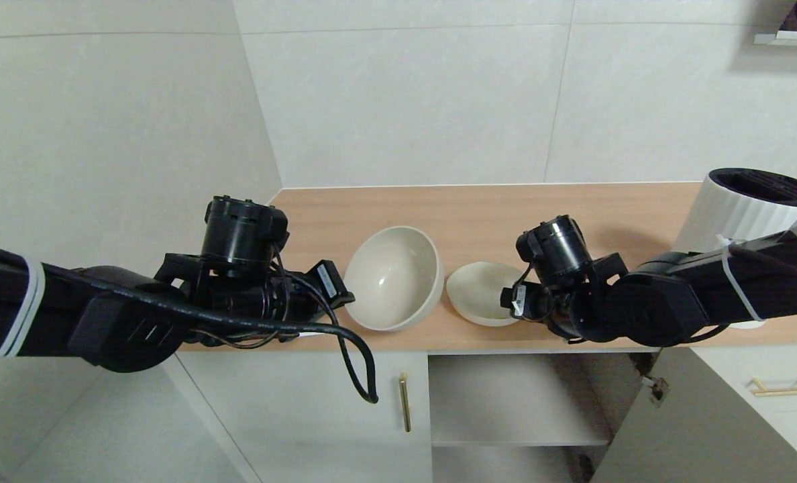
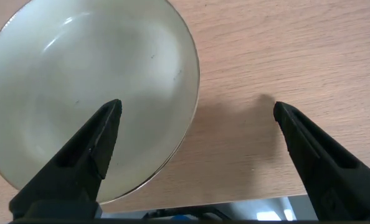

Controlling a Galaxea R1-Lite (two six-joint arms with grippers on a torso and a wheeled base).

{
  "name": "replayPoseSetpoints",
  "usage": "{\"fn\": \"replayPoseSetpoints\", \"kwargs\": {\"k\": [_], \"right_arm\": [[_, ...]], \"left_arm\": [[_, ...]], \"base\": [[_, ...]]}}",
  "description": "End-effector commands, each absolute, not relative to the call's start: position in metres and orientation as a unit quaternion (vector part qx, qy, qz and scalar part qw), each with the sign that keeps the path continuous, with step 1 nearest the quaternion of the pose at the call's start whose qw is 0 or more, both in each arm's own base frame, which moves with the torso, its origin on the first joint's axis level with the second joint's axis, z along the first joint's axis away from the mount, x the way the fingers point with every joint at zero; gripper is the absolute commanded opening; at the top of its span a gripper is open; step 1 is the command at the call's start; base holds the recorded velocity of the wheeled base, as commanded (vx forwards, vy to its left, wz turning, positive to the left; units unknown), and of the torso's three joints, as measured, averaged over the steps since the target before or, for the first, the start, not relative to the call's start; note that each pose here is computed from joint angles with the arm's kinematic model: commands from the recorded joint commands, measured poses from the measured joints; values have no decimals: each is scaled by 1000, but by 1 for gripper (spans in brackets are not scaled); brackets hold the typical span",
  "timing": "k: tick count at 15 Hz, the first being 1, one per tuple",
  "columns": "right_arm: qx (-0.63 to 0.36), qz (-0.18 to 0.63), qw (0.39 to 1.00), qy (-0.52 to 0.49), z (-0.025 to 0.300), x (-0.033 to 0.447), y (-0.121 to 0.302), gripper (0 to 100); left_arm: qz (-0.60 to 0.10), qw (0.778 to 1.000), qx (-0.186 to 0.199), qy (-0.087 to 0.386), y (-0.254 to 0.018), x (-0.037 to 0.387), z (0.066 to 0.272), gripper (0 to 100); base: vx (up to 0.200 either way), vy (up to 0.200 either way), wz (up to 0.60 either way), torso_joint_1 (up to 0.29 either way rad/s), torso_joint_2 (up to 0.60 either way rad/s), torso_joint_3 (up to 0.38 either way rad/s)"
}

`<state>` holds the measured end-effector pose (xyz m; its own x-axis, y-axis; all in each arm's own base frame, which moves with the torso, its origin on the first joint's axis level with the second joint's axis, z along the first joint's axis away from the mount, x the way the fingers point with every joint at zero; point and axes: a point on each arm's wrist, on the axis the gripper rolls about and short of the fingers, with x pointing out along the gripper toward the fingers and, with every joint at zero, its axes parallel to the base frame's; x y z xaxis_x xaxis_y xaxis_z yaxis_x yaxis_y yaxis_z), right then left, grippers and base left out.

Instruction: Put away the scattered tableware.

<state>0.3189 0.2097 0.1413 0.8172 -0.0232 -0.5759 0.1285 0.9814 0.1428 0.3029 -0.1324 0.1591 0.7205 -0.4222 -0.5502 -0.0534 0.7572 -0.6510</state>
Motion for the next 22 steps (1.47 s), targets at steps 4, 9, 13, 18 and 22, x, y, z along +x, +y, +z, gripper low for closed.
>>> {"fn": "replayPoseSetpoints", "kwargs": {"k": [4,9,13,18,22], "right_arm": [[88,-39,949,300,141,319,210,0],[90,-39,950,298,143,318,209,0],[95,-32,949,298,156,309,205,0],[130,104,925,342,193,256,182,0],[73,171,919,347,187,233,167,0]], "left_arm": [[-106,866,-332,358,-132,303,159,0],[-107,866,-332,358,-132,303,160,0],[-109,867,-333,354,-130,298,165,0],[-142,892,-241,354,-112,260,178,0],[-199,894,-192,352,-101,233,180,0]], "base": [[0,0,0,0,0,0],[0,0,0,0,0,0],[0,0,0,0,0,0],[0,0,0,0,0,0],[0,0,0,0,0,0]]}}
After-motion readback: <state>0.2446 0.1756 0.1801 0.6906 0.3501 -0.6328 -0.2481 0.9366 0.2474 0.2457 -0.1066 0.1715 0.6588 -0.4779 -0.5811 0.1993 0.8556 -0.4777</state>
